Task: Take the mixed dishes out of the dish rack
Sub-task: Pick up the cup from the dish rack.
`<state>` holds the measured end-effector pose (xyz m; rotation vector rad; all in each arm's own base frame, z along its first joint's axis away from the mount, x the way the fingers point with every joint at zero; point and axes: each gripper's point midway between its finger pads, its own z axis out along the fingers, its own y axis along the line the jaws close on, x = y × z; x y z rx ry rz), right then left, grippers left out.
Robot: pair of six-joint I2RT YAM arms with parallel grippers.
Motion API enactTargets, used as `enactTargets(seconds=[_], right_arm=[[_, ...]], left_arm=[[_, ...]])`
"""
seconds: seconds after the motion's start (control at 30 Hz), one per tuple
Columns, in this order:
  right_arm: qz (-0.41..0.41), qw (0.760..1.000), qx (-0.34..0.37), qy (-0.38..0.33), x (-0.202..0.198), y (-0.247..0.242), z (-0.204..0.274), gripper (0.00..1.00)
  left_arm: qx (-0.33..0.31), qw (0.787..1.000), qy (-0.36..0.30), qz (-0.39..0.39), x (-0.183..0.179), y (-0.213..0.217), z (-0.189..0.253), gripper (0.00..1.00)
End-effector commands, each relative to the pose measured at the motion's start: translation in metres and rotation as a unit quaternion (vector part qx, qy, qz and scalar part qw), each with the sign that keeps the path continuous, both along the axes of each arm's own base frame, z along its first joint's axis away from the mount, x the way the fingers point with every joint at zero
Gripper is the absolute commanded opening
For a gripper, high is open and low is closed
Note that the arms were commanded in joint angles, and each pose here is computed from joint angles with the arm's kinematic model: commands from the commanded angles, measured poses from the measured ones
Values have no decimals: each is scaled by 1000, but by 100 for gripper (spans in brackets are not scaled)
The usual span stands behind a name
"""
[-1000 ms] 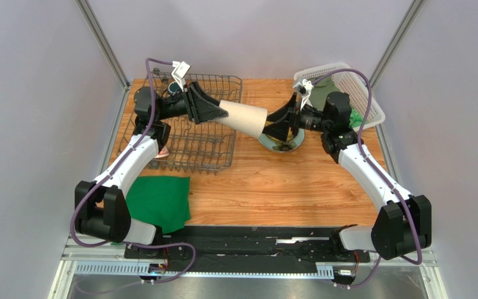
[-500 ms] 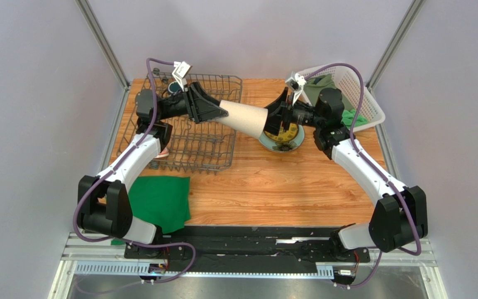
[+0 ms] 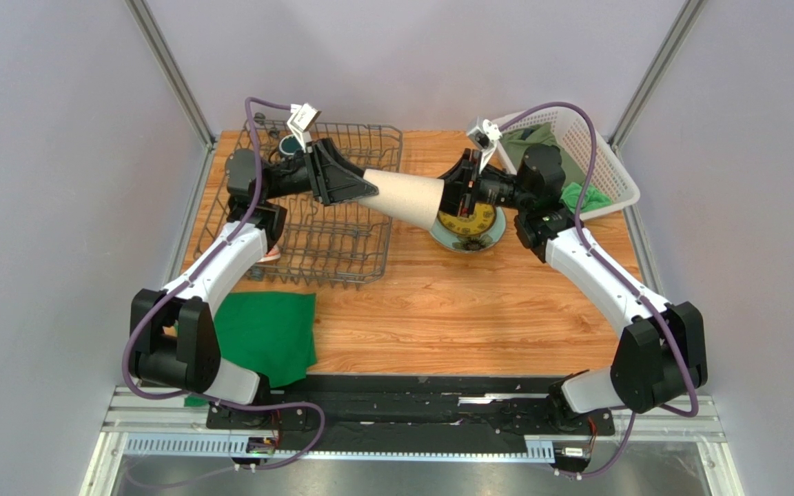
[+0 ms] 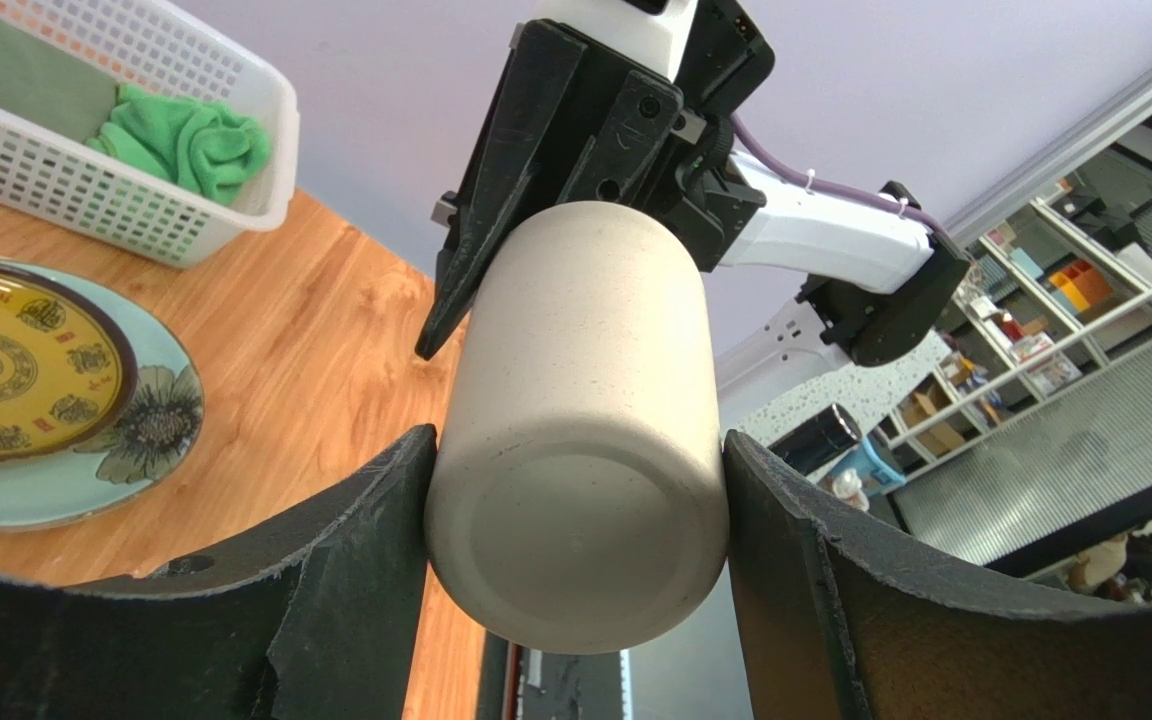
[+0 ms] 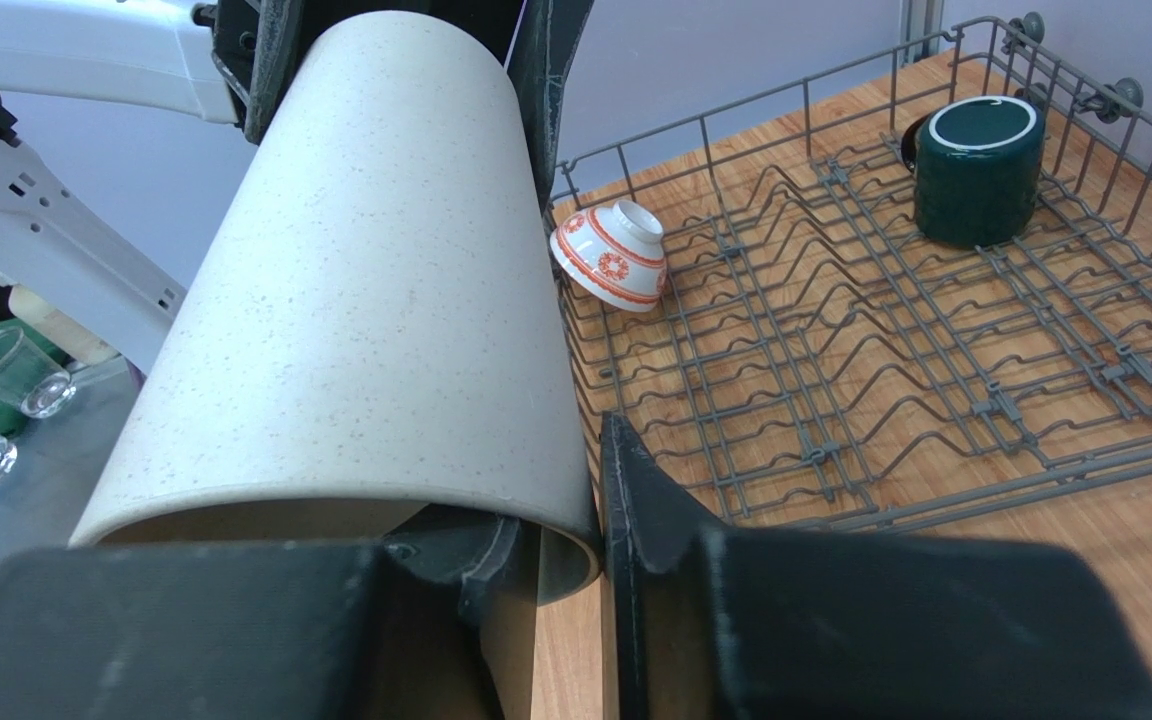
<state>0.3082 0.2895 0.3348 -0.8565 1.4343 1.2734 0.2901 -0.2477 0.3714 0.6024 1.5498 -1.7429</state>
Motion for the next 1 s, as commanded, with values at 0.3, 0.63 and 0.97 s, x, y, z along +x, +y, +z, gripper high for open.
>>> enactTargets(seconds=[0.3,0.63,0.97], right_arm=[[-16,997,-1,-69,-13,-9,25,0],[-21,997,-13,-78,-18,-17,20,0],[-100,986,-129,-40,-7,-57,-9,0]], left_arm=[[14,999,-44,23,3,5,0,85],[10,997,-71,31,-7,17,17,90],[26,994,-75,77,11,40,20,92]])
